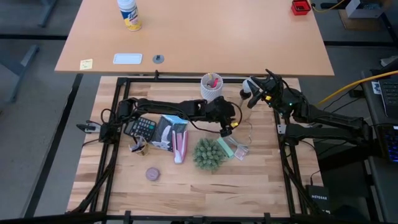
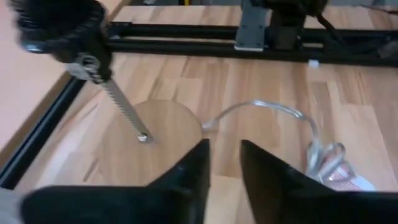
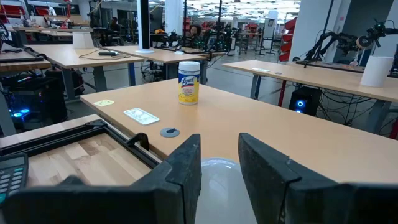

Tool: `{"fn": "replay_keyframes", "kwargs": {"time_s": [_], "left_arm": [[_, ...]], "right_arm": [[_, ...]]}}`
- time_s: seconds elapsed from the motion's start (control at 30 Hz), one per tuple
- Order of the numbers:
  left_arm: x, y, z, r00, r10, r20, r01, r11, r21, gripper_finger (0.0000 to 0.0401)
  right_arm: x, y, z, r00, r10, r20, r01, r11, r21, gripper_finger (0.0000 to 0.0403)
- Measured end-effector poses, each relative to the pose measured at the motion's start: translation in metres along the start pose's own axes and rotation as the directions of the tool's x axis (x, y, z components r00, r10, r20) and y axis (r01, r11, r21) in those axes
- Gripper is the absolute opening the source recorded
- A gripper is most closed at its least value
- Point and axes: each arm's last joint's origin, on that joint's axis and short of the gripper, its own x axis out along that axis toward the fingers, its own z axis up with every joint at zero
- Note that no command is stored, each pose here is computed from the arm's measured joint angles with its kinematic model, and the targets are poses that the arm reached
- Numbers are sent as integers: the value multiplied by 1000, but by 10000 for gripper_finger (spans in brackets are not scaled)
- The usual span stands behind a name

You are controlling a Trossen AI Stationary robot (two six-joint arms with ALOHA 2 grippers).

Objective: Screw lightbulb
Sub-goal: Insert the lightbulb into the lamp

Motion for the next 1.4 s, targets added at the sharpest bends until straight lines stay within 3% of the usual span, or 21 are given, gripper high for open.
{"fn": "replay_keyframes", "kwargs": {"time_s": [0.13, 0.23, 0.47, 0.93, 1.4], "left_arm": [[-5, 10, 5, 1000, 13, 17, -13, 1000, -12, 7], [-7, 18, 9, 999, 0, 36, 1, 1000, -22, 13], [-9, 35, 28, 967, -100, 233, 111, 993, -36, 4], [-14, 55, 47, 897, -49, 439, 70, 997, -33, 2], [-13, 74, 46, 899, 16, 439, 19, 997, -77, 1]], "right_arm": [[0, 0, 0, 1000, 0, 0, 0, 1000, 0, 113], [0, 0, 0, 1000, 0, 0, 0, 1000, 0, 113], [0, 0, 0, 1000, 0, 0, 0, 1000, 0, 113], [0, 0, 0, 1000, 0, 0, 0, 1000, 5, 113], [0, 1, 0, 1000, 28, 0, -28, 999, 29, 113]]}}
